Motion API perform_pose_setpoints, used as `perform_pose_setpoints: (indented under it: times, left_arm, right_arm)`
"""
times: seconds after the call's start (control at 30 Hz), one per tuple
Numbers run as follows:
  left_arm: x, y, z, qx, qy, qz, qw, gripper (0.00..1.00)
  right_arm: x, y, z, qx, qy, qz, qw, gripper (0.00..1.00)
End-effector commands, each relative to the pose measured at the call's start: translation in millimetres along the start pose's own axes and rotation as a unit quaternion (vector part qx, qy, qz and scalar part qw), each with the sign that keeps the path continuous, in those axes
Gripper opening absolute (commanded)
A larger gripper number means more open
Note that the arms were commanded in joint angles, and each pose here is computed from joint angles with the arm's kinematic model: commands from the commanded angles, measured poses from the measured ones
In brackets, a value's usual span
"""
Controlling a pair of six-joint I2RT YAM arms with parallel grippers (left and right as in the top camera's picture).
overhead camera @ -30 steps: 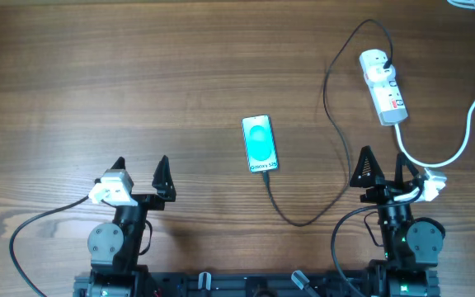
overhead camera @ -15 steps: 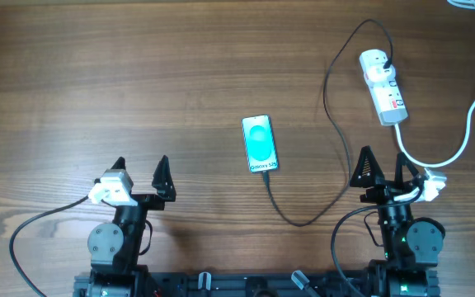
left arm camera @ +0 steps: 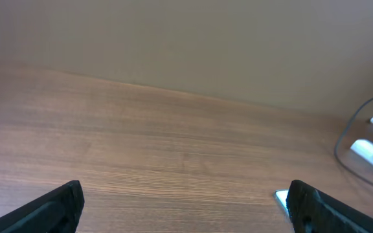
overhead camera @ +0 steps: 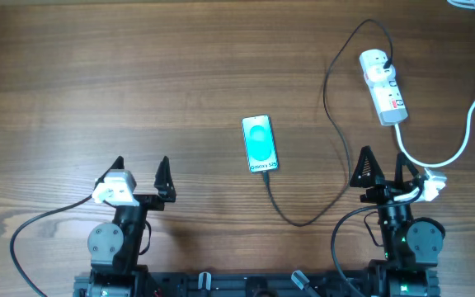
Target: Plug charger to phone and switch on socket
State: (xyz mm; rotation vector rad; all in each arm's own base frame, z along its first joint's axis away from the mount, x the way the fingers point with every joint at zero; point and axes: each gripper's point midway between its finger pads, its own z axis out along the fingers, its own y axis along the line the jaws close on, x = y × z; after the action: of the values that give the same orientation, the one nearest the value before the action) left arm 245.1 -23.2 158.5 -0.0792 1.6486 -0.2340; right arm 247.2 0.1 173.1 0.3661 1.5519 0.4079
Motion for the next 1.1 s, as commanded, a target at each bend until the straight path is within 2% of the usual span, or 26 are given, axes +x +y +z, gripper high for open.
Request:
perform_pose_setpoints:
  times: [0.0,0.7,0.8,0.9,1.07]
  left_arm:
    - [2,-1,0,0.006,0.0,0.077,0.997,1.0]
    - [0,4,0,-0.005,-0.002,0.089,0.996,1.0]
    - [0,4,0,-0.005,-0.002,0.089,0.996,1.0]
    - [0,4,0,-0.005,-0.002,0.089,0.996,1.0]
    - [0,4,0,-0.005,-0.002,0.089,0.996,1.0]
  right_arm:
    - [-2,-1,0,0.004,-0.006,-0.007,1.0,1.0]
    - [-4,-1,-1,0.005,-0.01,-0.012,1.0,1.0]
    - [1,7,-1,-0.014,-0.002,-0.137,0.99,1.0]
    - [7,18,-1,-0.037,0.002,-0.257,0.966,1.0]
    - [7,18,-1,-0.037,0.002,-0.252,0.967,1.0]
